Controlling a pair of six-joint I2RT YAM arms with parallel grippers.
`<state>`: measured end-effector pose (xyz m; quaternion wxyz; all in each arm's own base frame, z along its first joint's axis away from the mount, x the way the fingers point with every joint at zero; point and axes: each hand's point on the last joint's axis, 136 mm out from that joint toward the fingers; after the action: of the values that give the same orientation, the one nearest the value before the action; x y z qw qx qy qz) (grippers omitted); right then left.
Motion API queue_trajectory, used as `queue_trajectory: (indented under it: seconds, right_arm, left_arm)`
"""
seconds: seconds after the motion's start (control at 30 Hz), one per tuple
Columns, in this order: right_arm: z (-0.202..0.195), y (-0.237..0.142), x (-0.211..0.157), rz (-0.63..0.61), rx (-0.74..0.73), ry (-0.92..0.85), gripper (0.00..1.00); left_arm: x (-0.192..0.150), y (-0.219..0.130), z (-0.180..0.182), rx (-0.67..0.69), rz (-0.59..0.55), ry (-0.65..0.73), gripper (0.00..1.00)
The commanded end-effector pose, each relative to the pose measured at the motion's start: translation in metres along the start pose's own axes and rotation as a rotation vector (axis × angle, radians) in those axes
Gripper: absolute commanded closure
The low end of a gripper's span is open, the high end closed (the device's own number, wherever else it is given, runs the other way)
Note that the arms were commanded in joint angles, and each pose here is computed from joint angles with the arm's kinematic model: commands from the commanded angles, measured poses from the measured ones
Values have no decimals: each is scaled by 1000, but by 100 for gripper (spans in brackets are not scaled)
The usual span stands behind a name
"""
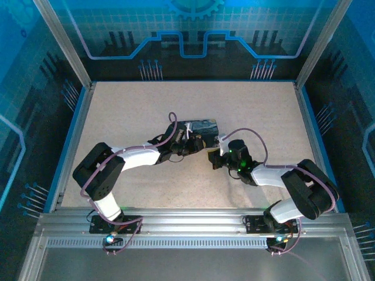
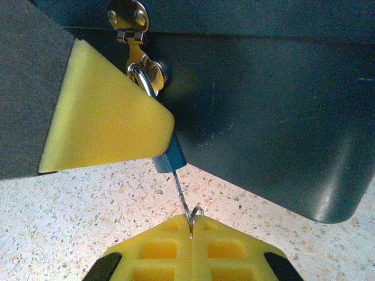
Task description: Unlock the padlock with the key
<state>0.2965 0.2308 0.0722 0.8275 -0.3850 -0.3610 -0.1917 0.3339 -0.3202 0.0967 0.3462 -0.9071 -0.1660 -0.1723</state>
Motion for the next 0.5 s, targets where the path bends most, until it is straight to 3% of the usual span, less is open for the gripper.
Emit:
queue_trajectory:
  seconds: [0.0,0.47]
  right_arm:
    - [26,4,33,-107,75,-71,100]
    - [27,10,32,-109,75,-109,100]
  left_arm:
    - [-8,4,-17,-58,56,31,82]
    - [-9,4,-18,-60,60,26,82]
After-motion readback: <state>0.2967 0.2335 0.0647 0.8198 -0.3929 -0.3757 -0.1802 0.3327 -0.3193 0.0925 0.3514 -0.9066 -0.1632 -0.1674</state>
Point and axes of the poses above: each hand's point on the last joint's axis, 136 mm out from that joint toward the fingers, its own y axis out along the fingers, its own z axis along the line the jaws close on, x = y × z, and after that the axes turned 7 degrees about y, right-handed
